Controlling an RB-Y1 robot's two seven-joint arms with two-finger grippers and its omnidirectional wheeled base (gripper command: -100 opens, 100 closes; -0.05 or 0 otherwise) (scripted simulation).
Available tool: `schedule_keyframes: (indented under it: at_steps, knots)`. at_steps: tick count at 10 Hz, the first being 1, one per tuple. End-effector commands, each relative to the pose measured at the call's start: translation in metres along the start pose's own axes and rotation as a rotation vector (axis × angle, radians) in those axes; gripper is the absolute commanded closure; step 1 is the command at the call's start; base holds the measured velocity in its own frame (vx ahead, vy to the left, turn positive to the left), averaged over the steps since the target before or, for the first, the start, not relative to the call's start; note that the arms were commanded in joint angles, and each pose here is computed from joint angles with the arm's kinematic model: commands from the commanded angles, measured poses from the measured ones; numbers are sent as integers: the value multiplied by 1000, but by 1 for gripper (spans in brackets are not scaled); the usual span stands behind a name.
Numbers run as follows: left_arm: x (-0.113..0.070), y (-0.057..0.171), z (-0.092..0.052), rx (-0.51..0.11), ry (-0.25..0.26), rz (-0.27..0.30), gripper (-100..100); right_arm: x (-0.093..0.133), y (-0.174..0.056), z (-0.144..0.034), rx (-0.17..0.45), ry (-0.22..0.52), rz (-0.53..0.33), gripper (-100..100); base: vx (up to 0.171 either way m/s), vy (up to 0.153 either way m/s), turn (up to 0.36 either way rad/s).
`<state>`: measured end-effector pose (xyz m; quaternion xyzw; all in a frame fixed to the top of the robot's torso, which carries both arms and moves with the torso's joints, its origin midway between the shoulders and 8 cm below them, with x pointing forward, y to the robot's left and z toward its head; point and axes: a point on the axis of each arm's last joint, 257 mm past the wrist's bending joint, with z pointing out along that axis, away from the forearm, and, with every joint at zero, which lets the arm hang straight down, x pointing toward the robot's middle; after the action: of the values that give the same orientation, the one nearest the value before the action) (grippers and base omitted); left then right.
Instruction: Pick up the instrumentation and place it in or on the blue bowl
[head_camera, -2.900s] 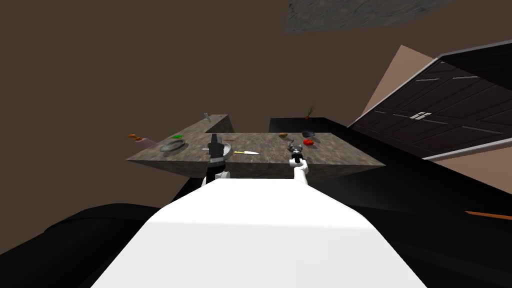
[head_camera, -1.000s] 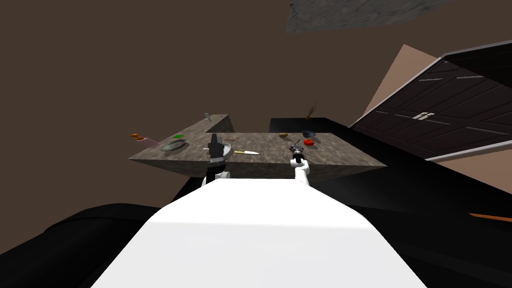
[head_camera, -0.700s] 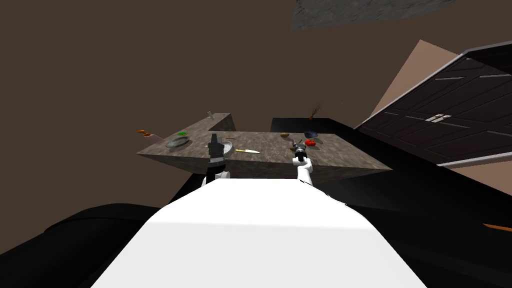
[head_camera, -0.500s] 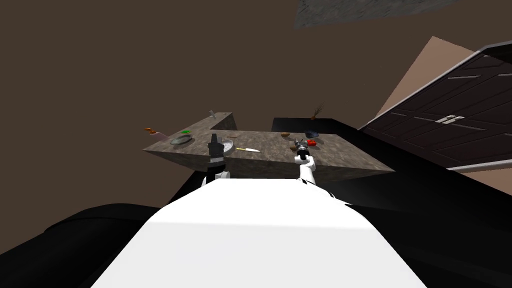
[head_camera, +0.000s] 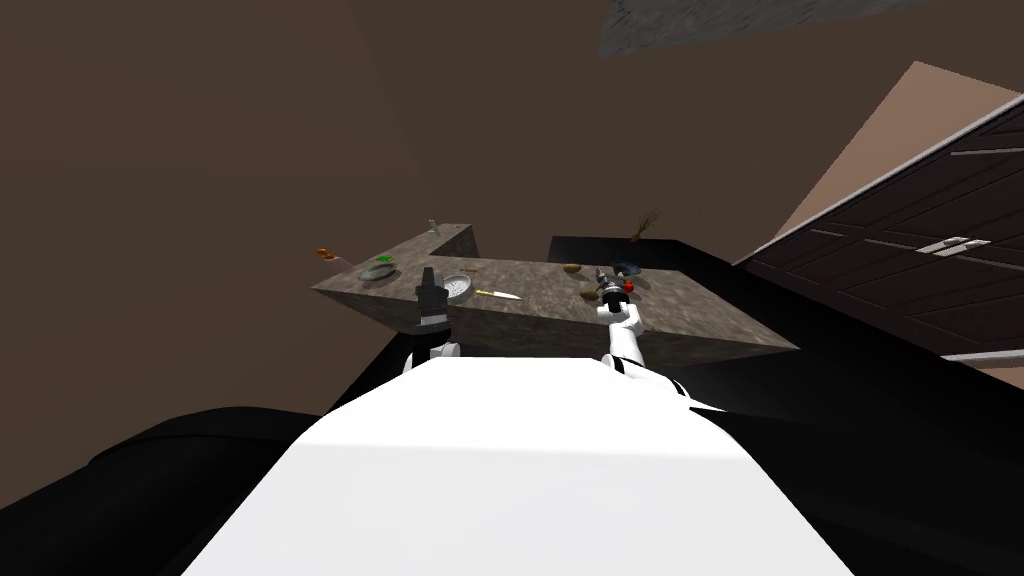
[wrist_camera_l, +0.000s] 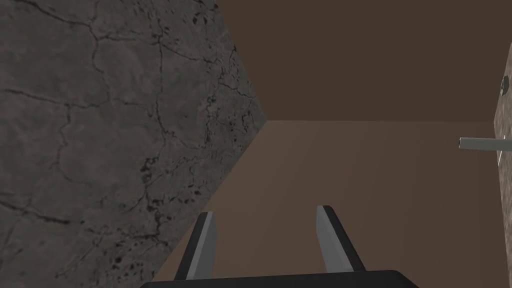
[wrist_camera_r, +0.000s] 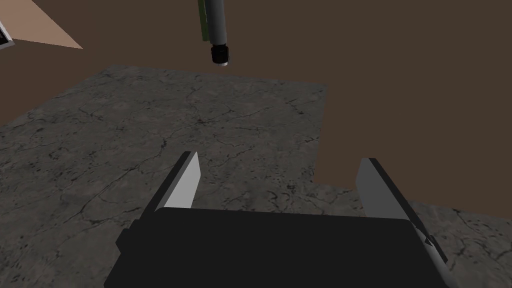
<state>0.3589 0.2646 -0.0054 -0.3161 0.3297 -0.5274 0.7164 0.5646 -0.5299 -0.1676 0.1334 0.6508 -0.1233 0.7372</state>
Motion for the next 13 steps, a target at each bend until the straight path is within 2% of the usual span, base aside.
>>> schedule_keyframes:
  at_steps: [1,2,3,4,7,12,13]
  knots:
    - [0,0,0,0,0,0,0,-16,-7,12,-3,-11,10,-100,-99,-32,180]
    - [0,0,0,0,0,0,0,-18,-8,13,-2,-12,23,-100,-73,-32,64]
    - [0,0,0,0,0,0,0,-31,-12,20,-4,-18,13,-100,-76,-46,119]
    - [0,0,0,0,0,0,0,-31,-12,20,-4,-18,33,-100,-65,-43,61]
    - [0,0,0,0,0,0,0,-54,-20,32,-4,-21,33,-100,-63,-30,107]
    - [0,0,0,0,0,0,0,-72,-28,42,5,-12,76,-100,-53,-22,89]
    - [0,0,0,0,0,0,0,-78,-32,46,14,-3,58,-100,-56,-15,96]
